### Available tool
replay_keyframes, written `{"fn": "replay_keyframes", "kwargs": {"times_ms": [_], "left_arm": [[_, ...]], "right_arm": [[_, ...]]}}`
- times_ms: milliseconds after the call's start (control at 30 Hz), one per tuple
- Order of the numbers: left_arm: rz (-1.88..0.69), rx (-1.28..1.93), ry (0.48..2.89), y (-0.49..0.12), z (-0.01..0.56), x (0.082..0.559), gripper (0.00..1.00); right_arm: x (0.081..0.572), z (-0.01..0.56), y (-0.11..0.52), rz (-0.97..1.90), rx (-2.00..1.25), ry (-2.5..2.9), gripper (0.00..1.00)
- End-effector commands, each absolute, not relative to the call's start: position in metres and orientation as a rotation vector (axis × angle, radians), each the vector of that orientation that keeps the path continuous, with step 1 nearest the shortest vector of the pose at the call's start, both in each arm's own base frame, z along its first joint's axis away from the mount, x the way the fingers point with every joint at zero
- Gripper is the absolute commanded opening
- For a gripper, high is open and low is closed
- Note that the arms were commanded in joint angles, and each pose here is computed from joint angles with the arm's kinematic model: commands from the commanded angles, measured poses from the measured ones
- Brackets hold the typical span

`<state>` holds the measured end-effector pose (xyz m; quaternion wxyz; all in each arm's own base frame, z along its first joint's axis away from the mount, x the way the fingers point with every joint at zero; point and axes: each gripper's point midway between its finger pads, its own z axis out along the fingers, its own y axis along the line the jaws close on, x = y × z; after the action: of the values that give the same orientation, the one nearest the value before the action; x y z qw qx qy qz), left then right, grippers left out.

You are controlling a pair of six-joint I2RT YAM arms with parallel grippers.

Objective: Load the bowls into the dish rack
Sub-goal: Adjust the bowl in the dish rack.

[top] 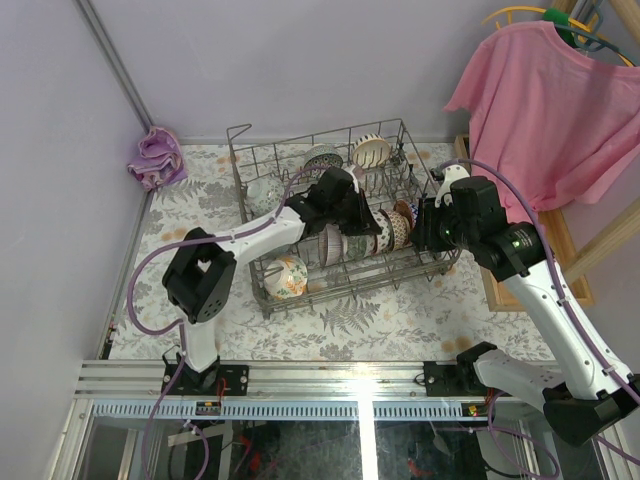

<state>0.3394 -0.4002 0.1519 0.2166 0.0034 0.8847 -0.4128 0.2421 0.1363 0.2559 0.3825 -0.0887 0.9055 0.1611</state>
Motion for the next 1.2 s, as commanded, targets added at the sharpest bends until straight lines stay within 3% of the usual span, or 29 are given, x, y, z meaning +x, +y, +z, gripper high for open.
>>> {"fn": "replay_keyframes", "kwargs": {"times_ms": [0, 600, 800, 1167], "left_arm": [[-1.276, 0.065, 2.374, -0.407, 0.168, 0.348, 0.0], [-1.243, -0.014, 2.466, -0.397, 0.145, 0.366, 0.07], [-1.229, -0.069, 2.463, -0.384, 0.144, 0.372, 0.15], [-1.217, -0.106, 2.445, -0.375, 0.151, 0.381, 0.41]], "right_arm": [[0.25, 0.267, 0.134, 0.397, -0.22, 2.256, 0.42], [0.25, 0.266, 0.134, 0.397, -0.22, 2.256, 0.42], [0.249, 0.265, 0.135, 0.4, -0.221, 2.258, 0.42], [0.25, 0.266, 0.136, 0.404, -0.223, 2.26, 0.42]]}}
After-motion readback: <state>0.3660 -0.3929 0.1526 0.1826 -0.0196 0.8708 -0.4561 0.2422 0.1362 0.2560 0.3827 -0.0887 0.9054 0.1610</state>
